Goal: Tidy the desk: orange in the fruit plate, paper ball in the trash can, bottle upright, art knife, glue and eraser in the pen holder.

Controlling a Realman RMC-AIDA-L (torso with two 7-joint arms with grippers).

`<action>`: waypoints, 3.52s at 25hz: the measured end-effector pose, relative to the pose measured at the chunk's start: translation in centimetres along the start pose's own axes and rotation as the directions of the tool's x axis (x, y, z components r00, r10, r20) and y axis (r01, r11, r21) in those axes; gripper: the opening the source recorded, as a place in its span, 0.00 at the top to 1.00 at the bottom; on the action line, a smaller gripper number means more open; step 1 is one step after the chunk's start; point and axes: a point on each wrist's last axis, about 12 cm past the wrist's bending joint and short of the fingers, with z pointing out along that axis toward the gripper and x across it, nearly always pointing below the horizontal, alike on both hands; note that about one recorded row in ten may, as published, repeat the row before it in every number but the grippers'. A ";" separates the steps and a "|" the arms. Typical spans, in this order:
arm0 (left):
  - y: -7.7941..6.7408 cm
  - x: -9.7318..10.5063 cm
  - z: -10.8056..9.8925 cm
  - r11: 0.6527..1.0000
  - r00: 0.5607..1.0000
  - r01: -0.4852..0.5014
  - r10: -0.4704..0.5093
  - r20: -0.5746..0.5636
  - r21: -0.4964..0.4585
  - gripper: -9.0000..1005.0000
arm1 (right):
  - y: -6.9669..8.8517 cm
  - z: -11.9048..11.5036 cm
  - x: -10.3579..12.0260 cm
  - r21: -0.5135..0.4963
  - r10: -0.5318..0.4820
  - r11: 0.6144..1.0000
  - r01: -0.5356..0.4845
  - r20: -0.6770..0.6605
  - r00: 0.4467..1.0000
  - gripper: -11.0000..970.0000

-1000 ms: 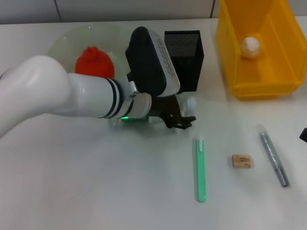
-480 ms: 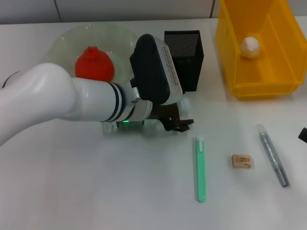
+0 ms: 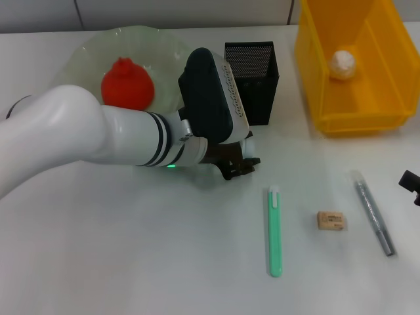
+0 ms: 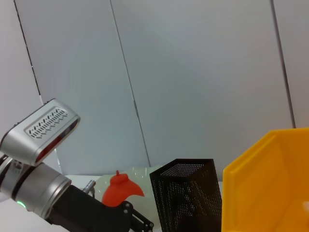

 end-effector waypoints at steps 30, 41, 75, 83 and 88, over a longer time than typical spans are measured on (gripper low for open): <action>1.5 5.5 -14.6 0.931 0.850 0.364 -0.337 0.404 0.012 0.52 | 0.2 0.3 -0.1 -0.032 0.007 0.999 -0.007 0.000 1.000 0.13; 1.3 8.2 -17.2 0.895 0.785 0.443 -0.414 0.460 0.049 0.57 | 0.2 1.3 -0.4 -0.067 0.018 0.998 -0.018 -0.001 1.000 0.13; -7.8 17.1 -17.7 0.929 0.709 0.365 -0.320 0.629 0.060 0.19 | 4.4 13.5 -15.4 -0.199 -0.079 0.978 -0.060 -0.623 0.778 0.13; -8.4 18.8 -18.7 0.897 0.711 0.441 -0.355 0.607 0.008 0.19 | 12.4 23.8 -13.5 -0.114 -0.172 0.983 0.145 -0.843 0.509 0.13; -8.5 18.9 -18.4 0.892 0.706 0.452 -0.366 0.606 0.012 0.19 | 12.5 25.0 -11.3 -0.100 -0.154 0.985 0.141 -0.875 0.459 0.13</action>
